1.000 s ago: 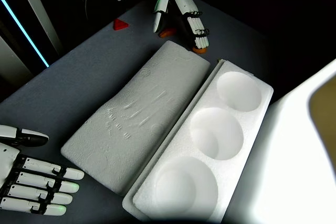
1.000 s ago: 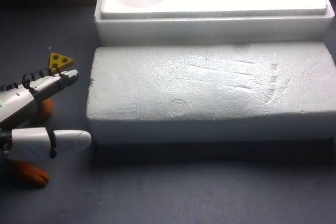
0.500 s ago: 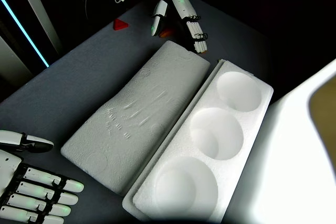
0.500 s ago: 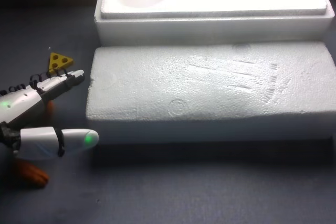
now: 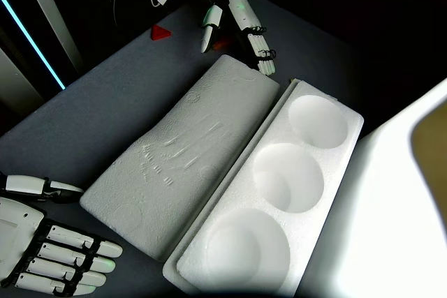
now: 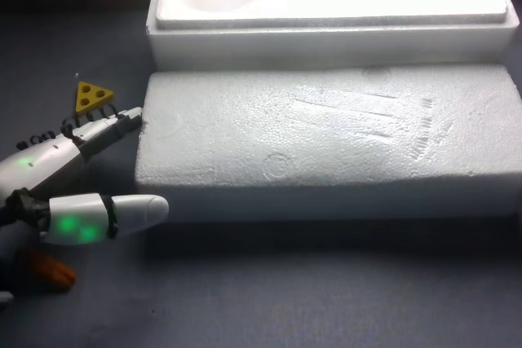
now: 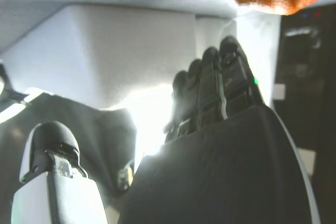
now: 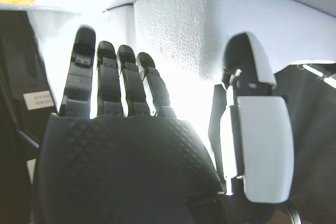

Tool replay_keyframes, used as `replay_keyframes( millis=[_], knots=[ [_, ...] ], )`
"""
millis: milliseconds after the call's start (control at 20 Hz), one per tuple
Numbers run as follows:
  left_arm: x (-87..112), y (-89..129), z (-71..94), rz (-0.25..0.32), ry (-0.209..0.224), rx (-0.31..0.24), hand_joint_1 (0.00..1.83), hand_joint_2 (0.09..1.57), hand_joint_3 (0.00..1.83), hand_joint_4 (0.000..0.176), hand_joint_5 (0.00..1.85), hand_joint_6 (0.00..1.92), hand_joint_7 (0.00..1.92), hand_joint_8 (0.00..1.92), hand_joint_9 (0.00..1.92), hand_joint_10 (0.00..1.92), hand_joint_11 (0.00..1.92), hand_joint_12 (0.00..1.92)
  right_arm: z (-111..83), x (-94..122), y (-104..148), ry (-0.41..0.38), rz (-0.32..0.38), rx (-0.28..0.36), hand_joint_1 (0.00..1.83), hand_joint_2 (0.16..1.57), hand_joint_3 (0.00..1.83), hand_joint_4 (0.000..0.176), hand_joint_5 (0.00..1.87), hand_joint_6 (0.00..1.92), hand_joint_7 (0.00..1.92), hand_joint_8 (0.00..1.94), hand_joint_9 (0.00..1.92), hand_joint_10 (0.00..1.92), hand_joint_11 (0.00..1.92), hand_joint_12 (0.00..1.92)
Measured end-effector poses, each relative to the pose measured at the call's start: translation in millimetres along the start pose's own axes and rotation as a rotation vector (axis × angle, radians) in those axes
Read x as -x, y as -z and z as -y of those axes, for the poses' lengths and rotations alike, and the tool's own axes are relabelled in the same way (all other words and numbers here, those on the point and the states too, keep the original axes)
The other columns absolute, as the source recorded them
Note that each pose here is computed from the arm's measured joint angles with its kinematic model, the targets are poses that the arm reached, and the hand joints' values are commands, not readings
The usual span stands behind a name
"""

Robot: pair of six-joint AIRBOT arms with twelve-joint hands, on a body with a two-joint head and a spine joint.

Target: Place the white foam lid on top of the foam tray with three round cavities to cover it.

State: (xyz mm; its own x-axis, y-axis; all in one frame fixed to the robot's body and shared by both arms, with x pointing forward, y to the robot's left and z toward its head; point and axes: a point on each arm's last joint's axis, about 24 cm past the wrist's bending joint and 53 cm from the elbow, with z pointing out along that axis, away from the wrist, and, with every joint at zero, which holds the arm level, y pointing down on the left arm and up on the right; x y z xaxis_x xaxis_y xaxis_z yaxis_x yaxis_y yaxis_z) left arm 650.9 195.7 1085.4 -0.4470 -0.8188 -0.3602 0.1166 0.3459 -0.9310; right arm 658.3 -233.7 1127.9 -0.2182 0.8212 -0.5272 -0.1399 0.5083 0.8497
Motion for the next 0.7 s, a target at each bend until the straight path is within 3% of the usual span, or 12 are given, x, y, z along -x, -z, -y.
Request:
replay_keyframes(
  millis=[100, 400, 550, 700],
  knots=[
    [0.1, -1, 0.8, 0.000, -0.001, -0.003, 0.40, 0.99, 0.01, 0.000, 0.06, 0.02, 0.00, 0.00, 0.00, 0.00, 0.00, 0.00, -1.6, -3, -1, -0.009, -0.003, 0.005, 0.64, 1.18, 0.00, 0.000, 0.01, 0.00, 0.00, 0.00, 0.03, 0.01, 0.00, 1.10],
    [-1.9, -2, 3.8, 0.004, 0.043, -0.024, 0.42, 1.02, 0.02, 0.000, 0.14, 0.04, 0.00, 0.00, 0.00, 0.00, 0.00, 0.00, -2.1, -1, -3, -0.043, 0.007, 0.016, 0.59, 1.22, 0.00, 0.000, 0.21, 0.02, 0.13, 0.01, 0.11, 0.05, 0.00, 1.11],
    [-3.7, -1, 7.0, 0.006, 0.059, -0.034, 0.44, 1.03, 0.02, 0.000, 0.14, 0.04, 0.00, 0.00, 0.00, 0.00, 0.00, 0.00, -3.6, 0, -2, -0.057, 0.011, 0.022, 0.52, 1.22, 0.00, 0.000, 0.24, 0.02, 0.20, 0.02, 0.19, 0.11, 0.00, 1.47],
    [-4.6, 2, 13.0, 0.009, 0.068, -0.053, 0.45, 1.03, 0.02, 0.000, 0.14, 0.03, 0.00, 0.00, 0.00, 0.00, 0.00, 0.00, -6.5, -3, 1, -0.075, 0.012, 0.023, 0.50, 1.25, 0.00, 0.000, 0.23, 0.01, 0.20, 0.00, 0.14, 0.19, 0.00, 1.41]
  ],
)
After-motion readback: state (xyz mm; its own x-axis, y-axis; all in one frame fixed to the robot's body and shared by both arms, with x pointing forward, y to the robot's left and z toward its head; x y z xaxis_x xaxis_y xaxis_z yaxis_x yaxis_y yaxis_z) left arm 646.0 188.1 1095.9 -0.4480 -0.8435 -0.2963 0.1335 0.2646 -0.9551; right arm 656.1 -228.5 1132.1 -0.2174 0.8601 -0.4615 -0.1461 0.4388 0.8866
